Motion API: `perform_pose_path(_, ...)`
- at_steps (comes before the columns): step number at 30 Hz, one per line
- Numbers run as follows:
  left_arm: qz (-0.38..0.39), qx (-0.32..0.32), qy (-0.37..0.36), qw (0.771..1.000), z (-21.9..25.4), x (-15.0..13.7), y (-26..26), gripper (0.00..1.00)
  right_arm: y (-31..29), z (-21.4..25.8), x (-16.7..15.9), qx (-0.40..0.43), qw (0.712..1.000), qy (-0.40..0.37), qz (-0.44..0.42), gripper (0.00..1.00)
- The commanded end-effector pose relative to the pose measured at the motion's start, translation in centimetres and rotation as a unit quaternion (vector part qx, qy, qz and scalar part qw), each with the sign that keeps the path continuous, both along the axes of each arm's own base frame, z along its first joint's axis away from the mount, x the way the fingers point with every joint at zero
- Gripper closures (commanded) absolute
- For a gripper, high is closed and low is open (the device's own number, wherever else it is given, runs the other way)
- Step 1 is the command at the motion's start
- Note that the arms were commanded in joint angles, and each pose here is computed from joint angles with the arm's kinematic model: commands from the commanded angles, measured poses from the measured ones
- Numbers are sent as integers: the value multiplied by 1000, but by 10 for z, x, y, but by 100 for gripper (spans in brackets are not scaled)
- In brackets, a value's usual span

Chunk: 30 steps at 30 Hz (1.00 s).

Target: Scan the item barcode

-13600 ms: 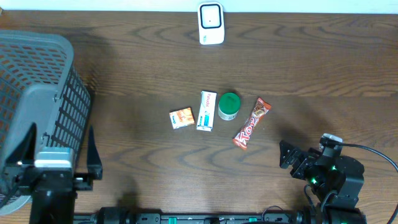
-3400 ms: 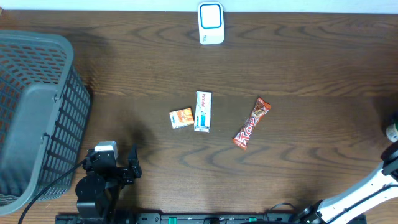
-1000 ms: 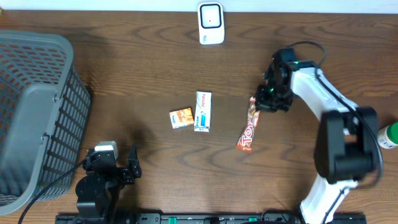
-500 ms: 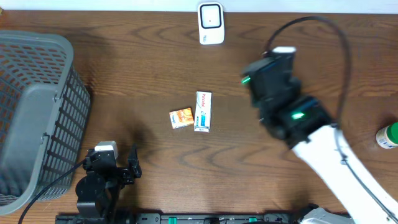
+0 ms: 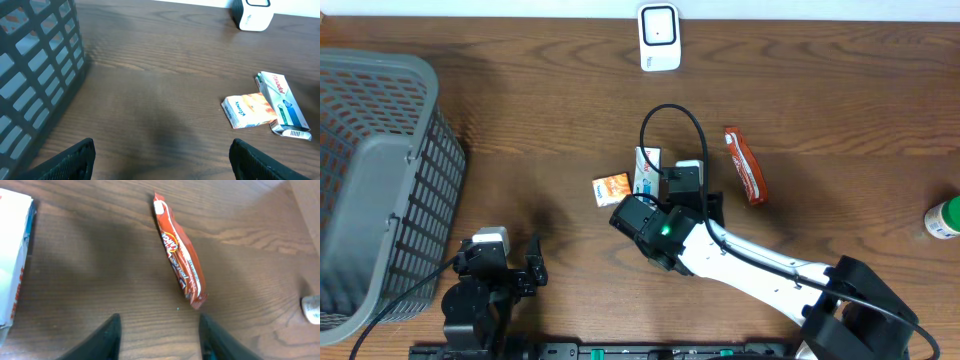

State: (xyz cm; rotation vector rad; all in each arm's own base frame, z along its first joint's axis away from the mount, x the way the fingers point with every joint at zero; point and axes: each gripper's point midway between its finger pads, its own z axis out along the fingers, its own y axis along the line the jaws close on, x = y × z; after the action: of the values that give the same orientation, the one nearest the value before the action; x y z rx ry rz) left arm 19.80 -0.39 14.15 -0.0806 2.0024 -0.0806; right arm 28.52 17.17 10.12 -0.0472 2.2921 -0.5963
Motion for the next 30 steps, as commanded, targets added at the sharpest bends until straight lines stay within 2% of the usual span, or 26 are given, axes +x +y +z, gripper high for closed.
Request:
perform_pose_path(1, 5, -2, 0, 1000, -1, 0, 1, 14, -13, 12, 10, 16, 999, -20, -30, 39)
perform_pose_path(3, 5, -2, 0, 1000, -1, 0, 1, 14, -20, 2, 14, 36, 998, 19, -39, 19)
perform_pose_path(5, 5, -2, 0, 1000, -1, 0, 1, 14, -24, -19, 17, 86, 990, 108, -32, 2)
perform_pose_path(7, 5, -2, 0, 1000, -1, 0, 1, 14, -24, -35, 21, 152, 972, 177, -18, 1)
perform_pose_path(8, 5, -2, 0, 1000, -1, 0, 1, 14, -23, -40, 24, 183, 963, 199, -10, 6)
perform_pose_path(9, 5, -2, 0, 1000, -1, 0, 1, 14, -21, -41, 27, 223, 949, 221, 3, 26)
perform_pose_path(10, 5, -2, 0, 1000, -1, 0, 1, 14, -22, -40, 30, 252, 939, 233, 10, 62)
perform_pose_path(11, 5, -2, 0, 1000, -1, 0, 1, 14, -24, -35, 36, 288, 927, 239, 16, 81)
perform_pose_path(13, 5, -2, 0, 1000, -1, 0, 1, 14, -40, -26, 49, 344, 911, 230, 1, 99)
perform_pose_path(17, 5, -2, 0, 1000, -1, 0, 1, 14, -93, -26, 62, 364, 905, 209, -71, 99)
perform_pose_path(21, 5, -2, 0, 1000, -1, 0, 1, 14, -137, -30, 67, 310, 924, 186, -124, 99)
perform_pose_path(30, 5, -2, 0, 1000, -1, 0, 1, 14, -148, -73, 71, 277, 924, 216, -151, 99)
